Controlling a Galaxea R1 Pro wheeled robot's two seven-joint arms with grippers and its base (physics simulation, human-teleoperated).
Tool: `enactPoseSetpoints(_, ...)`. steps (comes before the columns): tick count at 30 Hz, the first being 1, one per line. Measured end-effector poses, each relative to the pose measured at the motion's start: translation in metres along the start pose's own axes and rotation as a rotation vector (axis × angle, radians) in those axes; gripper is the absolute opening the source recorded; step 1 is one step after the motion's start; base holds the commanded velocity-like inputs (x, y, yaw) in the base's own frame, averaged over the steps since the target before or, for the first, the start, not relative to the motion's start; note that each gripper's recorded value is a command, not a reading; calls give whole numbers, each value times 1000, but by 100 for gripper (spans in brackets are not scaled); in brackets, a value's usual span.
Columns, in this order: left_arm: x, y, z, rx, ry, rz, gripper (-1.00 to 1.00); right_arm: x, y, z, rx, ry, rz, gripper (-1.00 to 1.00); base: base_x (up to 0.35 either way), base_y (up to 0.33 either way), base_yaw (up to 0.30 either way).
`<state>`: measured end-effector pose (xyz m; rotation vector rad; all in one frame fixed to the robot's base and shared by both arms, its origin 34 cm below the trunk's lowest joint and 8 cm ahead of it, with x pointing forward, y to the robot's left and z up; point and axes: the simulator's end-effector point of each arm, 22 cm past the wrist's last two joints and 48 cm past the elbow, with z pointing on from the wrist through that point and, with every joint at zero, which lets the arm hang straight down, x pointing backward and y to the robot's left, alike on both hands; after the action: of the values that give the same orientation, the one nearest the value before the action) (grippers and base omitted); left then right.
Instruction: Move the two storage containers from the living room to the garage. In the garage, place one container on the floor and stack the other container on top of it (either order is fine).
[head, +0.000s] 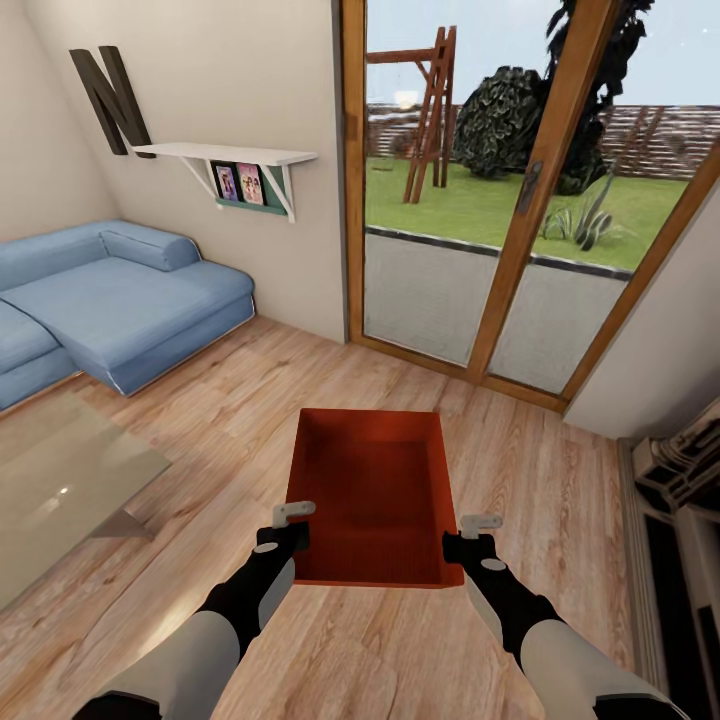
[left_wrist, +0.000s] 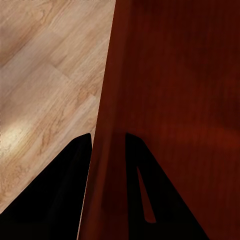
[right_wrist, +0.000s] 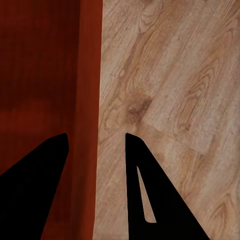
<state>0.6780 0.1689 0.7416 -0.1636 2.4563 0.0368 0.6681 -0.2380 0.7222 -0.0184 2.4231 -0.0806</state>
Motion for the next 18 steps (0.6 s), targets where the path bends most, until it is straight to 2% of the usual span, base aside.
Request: enactPoseSetpoints(18, 0, 0, 0, 0, -1, -1, -100, -1, 0, 0, 0, -1, 0, -100, 0, 0, 0)
